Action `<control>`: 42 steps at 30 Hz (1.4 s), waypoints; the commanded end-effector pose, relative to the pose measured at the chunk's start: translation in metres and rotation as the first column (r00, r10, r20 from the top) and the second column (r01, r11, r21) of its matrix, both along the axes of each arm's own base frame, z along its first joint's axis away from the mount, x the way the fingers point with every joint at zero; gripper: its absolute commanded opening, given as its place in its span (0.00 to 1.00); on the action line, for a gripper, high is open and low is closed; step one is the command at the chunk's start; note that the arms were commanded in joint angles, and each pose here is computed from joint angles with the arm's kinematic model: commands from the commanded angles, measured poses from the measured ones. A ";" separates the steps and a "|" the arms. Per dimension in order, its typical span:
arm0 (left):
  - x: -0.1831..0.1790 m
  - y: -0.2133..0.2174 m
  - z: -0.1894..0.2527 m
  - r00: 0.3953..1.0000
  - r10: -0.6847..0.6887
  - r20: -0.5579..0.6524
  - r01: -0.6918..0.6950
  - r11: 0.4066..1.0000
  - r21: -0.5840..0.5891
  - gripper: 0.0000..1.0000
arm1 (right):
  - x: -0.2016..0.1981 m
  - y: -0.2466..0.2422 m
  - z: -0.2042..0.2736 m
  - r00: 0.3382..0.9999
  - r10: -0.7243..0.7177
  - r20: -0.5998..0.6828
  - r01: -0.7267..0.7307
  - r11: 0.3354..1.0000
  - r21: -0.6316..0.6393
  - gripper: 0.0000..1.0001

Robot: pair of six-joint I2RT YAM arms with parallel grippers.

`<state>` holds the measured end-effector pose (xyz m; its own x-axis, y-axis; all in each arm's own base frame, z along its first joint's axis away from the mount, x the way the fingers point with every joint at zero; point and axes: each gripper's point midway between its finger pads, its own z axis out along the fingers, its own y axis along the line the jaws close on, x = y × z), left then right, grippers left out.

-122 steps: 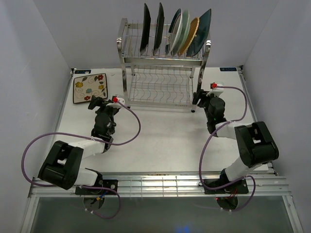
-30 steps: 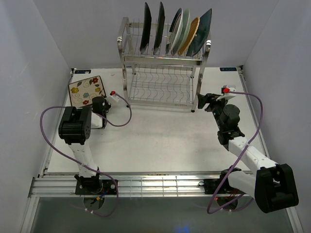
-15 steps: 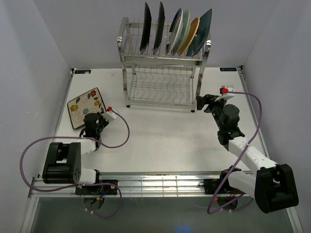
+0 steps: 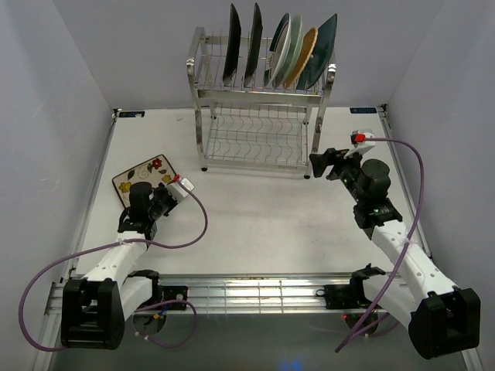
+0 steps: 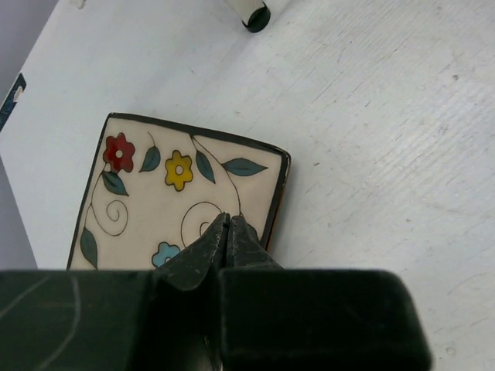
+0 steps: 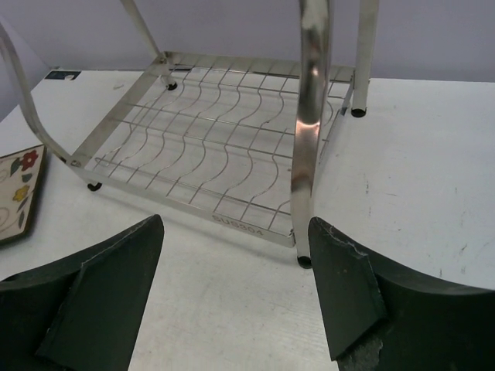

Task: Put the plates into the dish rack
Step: Move the plate to the corner of the board, then pick up the plate from the corner of the board.

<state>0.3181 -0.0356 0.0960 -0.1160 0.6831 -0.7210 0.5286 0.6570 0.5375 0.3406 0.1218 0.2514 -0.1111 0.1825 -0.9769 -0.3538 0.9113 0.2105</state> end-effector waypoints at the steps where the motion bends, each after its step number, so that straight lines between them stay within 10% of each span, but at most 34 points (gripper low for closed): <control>1: -0.007 -0.016 0.002 0.995 -0.056 -0.080 0.050 0.996 -0.075 0.00 | -0.009 0.020 0.007 0.991 0.122 -0.061 -0.124 0.992 -0.026 0.81; 6: -0.006 -0.012 0.006 0.998 -0.032 -0.057 0.029 0.998 -0.056 0.06 | -0.023 0.027 0.011 0.982 0.177 -0.064 -0.179 0.984 -0.024 0.82; 10: -0.003 -0.006 0.008 0.999 -0.002 -0.052 0.001 0.999 -0.035 0.55 | -0.049 0.053 0.015 0.934 0.355 -0.045 -0.355 0.935 0.019 0.84; 17: -0.003 -0.009 -0.009 0.997 0.031 -0.066 -0.028 0.999 0.046 0.88 | -0.047 0.072 0.006 0.898 0.427 -0.109 -0.424 0.904 0.051 0.85; 42: 0.013 0.011 -0.059 0.944 0.320 0.084 -0.327 0.861 0.390 0.90 | -0.038 0.073 0.000 0.902 0.413 -0.129 -0.411 0.911 0.043 0.85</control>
<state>0.3332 -0.0356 0.0467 -0.3170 0.8288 -0.4611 0.3280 0.5520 0.7667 0.2987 0.1924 0.2219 -0.3771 0.0876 -0.9220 -0.6373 0.6979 0.3269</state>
